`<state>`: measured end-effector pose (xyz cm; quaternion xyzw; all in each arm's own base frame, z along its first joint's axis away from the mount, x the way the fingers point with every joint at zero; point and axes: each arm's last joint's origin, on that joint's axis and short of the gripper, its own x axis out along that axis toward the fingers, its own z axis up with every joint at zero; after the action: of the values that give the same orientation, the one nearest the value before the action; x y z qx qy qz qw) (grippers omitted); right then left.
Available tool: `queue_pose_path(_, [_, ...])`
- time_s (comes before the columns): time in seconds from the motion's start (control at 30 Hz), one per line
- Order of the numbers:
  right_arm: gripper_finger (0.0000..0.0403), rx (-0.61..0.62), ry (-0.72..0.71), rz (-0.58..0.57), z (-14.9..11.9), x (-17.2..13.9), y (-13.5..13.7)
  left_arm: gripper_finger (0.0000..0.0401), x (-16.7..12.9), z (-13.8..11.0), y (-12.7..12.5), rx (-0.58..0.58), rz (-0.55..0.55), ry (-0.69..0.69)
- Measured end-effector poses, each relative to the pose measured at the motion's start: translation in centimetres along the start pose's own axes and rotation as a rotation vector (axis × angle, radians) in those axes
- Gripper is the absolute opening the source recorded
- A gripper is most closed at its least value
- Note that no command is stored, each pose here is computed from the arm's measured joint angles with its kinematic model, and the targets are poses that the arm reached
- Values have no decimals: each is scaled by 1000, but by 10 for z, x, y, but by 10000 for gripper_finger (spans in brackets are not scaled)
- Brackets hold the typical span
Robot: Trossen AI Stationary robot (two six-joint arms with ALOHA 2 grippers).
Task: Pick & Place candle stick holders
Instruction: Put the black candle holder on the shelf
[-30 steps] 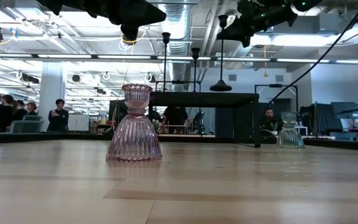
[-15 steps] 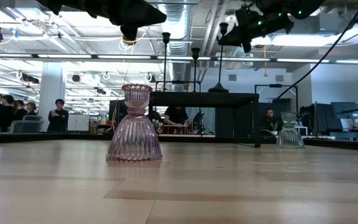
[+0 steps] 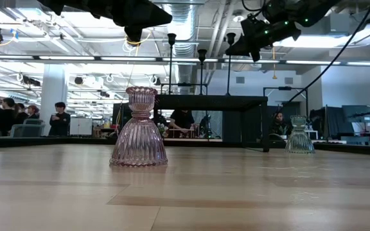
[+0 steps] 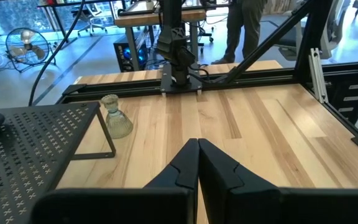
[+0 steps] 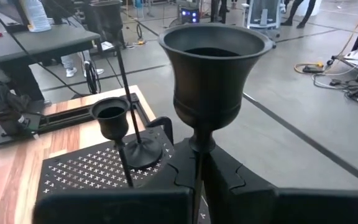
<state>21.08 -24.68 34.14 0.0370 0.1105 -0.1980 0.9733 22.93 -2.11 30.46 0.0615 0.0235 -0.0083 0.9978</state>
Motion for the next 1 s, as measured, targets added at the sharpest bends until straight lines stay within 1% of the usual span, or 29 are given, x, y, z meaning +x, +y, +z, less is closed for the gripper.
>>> queue_pose_path(0.53, [0,-2,-4,-4,0,-1,-2,8,0,0,0,0,0,0])
queue_pose_path(1.0, [0,7,20,0,-3,0,-2,8,0,0,0,0,0,2])
